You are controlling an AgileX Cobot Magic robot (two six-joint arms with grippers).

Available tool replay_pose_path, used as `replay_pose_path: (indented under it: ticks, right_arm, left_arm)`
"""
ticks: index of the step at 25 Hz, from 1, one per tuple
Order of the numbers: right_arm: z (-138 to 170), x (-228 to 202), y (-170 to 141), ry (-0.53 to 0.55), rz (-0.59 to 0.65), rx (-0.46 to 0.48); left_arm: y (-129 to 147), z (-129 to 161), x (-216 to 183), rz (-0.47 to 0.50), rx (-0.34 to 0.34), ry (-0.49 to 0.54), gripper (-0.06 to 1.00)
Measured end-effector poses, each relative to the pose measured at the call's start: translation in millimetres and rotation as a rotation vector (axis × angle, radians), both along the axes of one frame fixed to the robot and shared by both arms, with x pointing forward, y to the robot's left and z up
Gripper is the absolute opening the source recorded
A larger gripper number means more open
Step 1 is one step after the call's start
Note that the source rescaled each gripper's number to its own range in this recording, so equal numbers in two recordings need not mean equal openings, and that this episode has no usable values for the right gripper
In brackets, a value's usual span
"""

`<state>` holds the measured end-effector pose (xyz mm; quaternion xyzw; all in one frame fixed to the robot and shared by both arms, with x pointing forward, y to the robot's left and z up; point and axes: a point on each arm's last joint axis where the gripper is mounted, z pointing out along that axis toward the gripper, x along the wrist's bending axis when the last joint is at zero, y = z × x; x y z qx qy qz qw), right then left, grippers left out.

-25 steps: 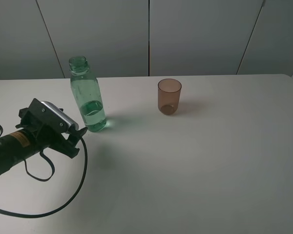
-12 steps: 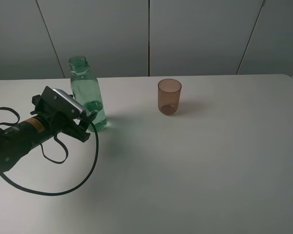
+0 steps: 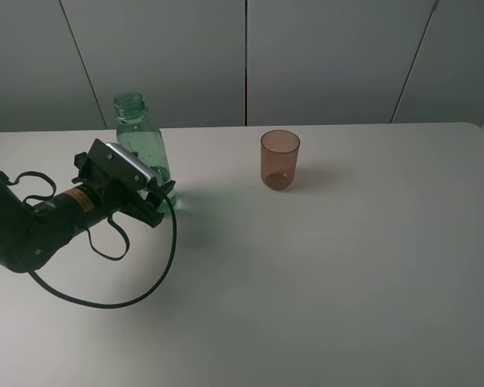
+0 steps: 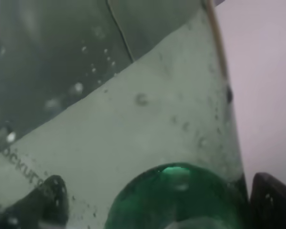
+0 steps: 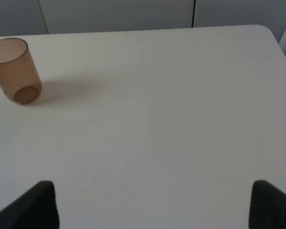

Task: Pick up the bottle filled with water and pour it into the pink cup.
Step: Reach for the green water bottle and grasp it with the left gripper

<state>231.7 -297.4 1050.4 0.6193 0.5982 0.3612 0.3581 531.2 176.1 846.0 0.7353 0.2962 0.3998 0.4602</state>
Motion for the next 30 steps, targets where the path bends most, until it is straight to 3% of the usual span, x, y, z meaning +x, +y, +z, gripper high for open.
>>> replay_pose_path:
  ticks: [23, 24, 25, 28, 30]
  right_arm:
    - [0, 0, 0, 0.0, 0.0, 0.0]
    - [0, 0, 0, 0.0, 0.0, 0.0]
    - [0, 0, 0, 0.0, 0.0, 0.0]
    - [0, 0, 0, 0.0, 0.0, 0.0]
    - [0, 0, 0, 0.0, 0.0, 0.0]
  left_arm:
    - [-9, -16, 12, -0.036, -0.015, 0.017, 0.97]
    - [-9, -16, 12, -0.036, -0.015, 0.017, 0.93]
    - [-9, -16, 12, -0.036, -0.017, 0.018, 0.82]
    - [-9, -16, 11, -0.04, -0.019, 0.023, 0.0]
    - [-9, -17, 11, -0.044, -0.019, 0.027, 0.02]
